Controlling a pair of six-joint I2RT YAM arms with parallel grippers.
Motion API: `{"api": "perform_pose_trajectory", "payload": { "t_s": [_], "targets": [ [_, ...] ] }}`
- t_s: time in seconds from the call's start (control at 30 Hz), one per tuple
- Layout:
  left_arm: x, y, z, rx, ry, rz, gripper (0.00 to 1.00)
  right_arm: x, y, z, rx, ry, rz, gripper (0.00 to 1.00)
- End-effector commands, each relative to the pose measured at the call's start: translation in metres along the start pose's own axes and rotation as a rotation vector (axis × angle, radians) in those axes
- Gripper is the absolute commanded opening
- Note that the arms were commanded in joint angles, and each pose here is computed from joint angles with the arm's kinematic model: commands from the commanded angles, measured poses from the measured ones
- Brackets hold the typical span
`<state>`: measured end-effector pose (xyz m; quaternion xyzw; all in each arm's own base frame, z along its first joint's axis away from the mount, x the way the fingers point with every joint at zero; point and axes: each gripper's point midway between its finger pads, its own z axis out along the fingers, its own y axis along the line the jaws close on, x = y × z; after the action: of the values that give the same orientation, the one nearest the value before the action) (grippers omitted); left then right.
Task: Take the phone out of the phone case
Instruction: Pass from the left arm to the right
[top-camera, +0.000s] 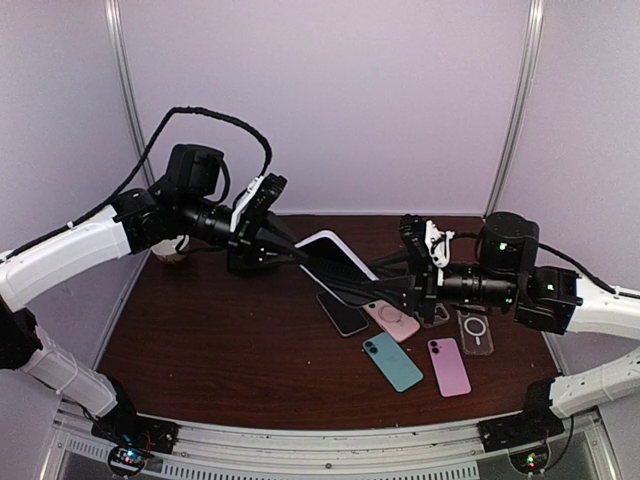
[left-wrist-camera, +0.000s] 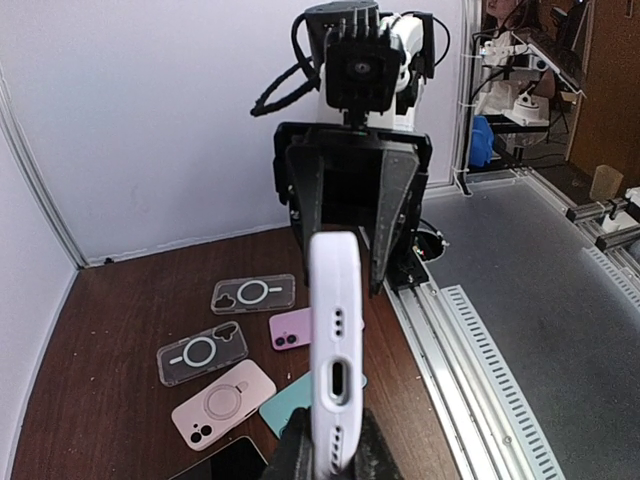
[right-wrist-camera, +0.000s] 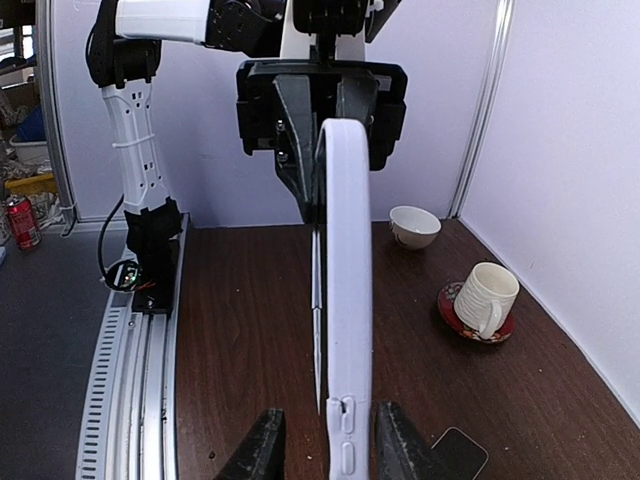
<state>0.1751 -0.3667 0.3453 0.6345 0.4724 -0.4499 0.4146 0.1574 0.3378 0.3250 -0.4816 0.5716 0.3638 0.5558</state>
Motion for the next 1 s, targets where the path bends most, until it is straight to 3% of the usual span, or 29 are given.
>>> {"api": "perform_pose_trajectory", "payload": {
  "t_s": [0.0,0.33,0.47,0.67,0.73,0.87,0.97],
  "targets": [
    [-0.035,-0.008,-0.014,-0.008,-0.108,0.155,0.0,-0.005,0.004,0.004,-0.038,0.01,-0.022,0.33],
    [-0.029,-0.012,-0.013,0.0,-0.122,0.145,0.0,0.018,0.011,0.013,-0.064,0.084,-0.02,0.25],
    [-0.028,-0.016,-0.015,0.003,-0.128,0.149,0.0,0.014,0.011,0.014,-0.066,0.081,-0.025,0.16],
    [-0.028,-0.016,-0.018,-0.026,-0.132,0.162,0.0,0.009,0.013,0.017,-0.07,0.075,-0.028,0.12],
    [-0.03,-0.017,-0.019,-0.028,-0.139,0.162,0.0,0.009,0.014,0.017,-0.074,0.076,-0.026,0.18],
    [-0.036,-0.019,-0.022,-0.038,-0.166,0.174,0.0,0.008,0.016,0.016,-0.078,0.062,-0.019,0.44],
    [-0.04,-0.021,-0.025,-0.047,-0.176,0.185,0.0,0.008,0.018,0.015,-0.085,0.048,-0.009,0.46]
  ]
}}
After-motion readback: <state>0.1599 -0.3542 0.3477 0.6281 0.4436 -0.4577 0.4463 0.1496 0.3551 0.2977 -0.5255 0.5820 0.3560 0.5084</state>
